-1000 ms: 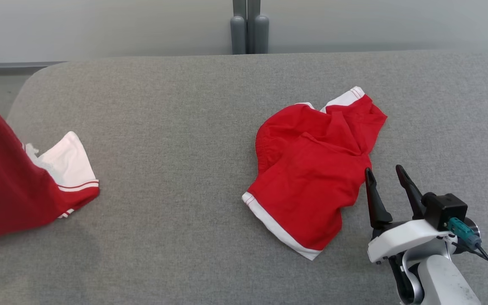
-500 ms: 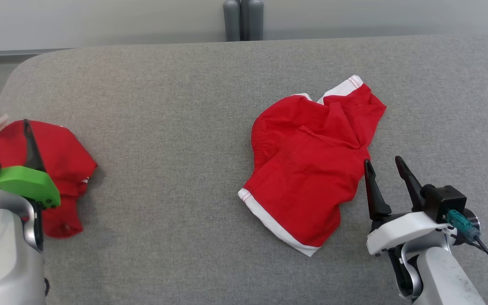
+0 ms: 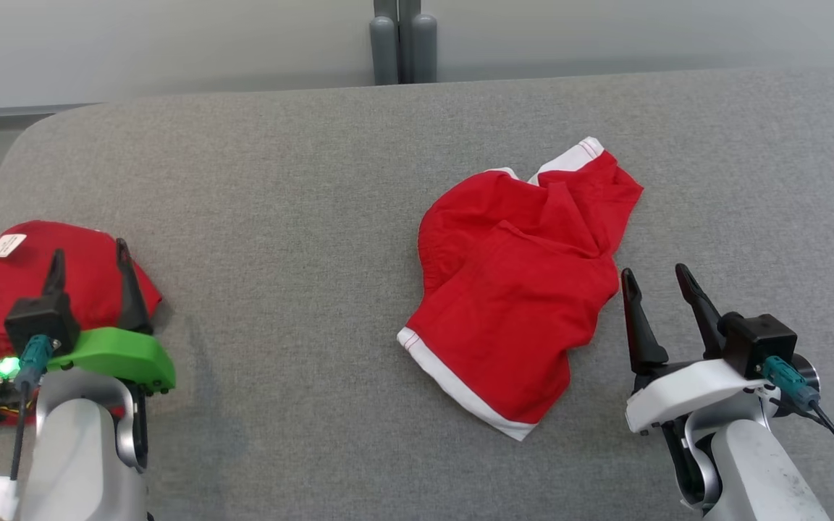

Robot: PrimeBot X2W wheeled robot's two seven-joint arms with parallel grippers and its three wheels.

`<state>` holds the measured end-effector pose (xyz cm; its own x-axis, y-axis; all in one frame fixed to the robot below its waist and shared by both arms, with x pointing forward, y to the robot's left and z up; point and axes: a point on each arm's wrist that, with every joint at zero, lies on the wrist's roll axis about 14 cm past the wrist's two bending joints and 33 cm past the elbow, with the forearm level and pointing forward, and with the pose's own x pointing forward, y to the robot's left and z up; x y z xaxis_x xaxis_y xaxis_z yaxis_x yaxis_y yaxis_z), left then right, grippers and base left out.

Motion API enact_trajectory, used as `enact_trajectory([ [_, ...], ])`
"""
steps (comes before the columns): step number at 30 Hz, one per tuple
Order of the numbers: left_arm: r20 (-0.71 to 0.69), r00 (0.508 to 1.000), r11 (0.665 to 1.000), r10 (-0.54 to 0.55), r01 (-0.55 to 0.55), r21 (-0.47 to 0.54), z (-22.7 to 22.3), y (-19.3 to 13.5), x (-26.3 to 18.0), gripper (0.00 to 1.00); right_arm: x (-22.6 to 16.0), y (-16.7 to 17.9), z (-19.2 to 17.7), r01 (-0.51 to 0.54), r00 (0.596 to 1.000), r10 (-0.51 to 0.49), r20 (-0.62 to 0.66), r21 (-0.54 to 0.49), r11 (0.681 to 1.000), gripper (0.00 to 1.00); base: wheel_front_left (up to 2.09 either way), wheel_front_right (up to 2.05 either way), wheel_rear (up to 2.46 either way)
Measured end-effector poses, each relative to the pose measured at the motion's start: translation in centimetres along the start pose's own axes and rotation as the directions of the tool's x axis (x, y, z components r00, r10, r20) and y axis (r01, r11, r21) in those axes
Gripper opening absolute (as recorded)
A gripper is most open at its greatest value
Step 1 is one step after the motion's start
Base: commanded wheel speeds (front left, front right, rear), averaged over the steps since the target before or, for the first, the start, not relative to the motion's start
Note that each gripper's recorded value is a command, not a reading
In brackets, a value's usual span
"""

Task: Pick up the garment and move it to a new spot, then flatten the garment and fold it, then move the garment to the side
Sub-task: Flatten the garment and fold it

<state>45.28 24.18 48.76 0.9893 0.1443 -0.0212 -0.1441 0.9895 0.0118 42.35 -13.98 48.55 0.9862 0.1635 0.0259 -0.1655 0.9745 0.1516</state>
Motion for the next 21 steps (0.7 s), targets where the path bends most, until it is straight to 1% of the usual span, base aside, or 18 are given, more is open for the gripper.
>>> enact_trajectory([
  [10, -0.004, 0.999, 0.999, -0.04, 0.04, -0.023, -0.7, -2.1, -2.5, 1.0, -1.9, -1.0, 0.9, 0.035, 0.999, -0.035, 0.017, -0.018, 0.999, 1.0, 0.0, 0.0, 0.0],
  [14, -0.01, 0.997, 0.996, -0.082, 0.082, -0.026, -1.1, -3.2, -4.0, 1.0, -2.8, -1.4, 1.1, 0.051, 0.998, -0.051, 0.022, -0.019, 0.999, 1.0, 0.0, 0.0, 0.0],
  [21, 0.003, 0.996, 0.996, -0.086, 0.086, -0.032, -0.9, -3.2, -6.2, 1.0, -3.7, -0.9, 1.5, 0.041, 0.999, -0.04, 0.033, -0.026, 0.999, 1.0, 0.0, 0.0, 0.0],
])
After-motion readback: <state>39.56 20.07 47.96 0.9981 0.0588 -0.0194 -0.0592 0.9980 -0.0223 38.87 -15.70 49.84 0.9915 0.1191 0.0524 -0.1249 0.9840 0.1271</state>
